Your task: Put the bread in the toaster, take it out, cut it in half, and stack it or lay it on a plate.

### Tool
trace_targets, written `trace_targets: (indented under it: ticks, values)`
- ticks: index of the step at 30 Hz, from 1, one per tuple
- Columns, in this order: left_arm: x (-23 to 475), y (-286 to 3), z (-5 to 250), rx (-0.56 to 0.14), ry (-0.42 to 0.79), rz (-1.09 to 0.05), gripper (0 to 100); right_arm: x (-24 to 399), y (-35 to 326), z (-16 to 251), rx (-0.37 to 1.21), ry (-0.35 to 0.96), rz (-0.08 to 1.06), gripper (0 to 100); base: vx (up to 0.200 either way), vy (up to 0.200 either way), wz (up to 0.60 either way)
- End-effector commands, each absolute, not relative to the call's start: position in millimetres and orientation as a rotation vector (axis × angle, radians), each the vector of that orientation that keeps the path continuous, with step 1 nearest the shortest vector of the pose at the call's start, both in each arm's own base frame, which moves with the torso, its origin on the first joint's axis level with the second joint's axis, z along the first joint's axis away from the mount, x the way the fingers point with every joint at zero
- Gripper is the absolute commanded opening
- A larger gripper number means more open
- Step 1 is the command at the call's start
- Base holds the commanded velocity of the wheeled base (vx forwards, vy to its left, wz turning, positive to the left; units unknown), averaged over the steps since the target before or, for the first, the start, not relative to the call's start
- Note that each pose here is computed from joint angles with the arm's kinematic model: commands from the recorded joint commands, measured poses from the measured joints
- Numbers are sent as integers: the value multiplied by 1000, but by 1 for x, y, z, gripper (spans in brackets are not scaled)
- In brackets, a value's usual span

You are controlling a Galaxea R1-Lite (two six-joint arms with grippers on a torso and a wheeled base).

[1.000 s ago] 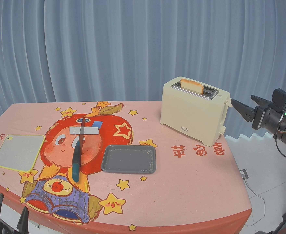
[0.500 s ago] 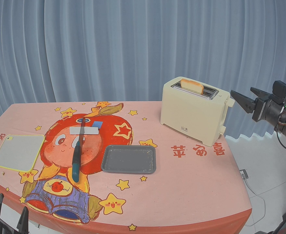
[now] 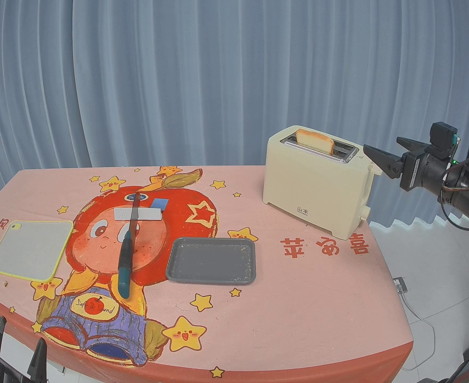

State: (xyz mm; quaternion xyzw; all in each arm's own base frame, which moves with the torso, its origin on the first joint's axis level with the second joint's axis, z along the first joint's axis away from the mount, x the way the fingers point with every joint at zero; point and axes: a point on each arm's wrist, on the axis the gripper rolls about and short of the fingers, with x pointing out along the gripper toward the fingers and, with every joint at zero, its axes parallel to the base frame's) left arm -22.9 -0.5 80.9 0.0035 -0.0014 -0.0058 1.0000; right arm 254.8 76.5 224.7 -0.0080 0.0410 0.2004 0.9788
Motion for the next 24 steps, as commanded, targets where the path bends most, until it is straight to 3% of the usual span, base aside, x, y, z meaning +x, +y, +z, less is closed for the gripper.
trace_targets:
  ticks: [1,24]
  values:
    - [-23,-1,76,6,0,-11,100,265,80,219,-19,104,437,100,0,0,0]
    - [-23,-1,76,8,0,-11,100,298,81,215,-66,101,474,100,0,0,0]
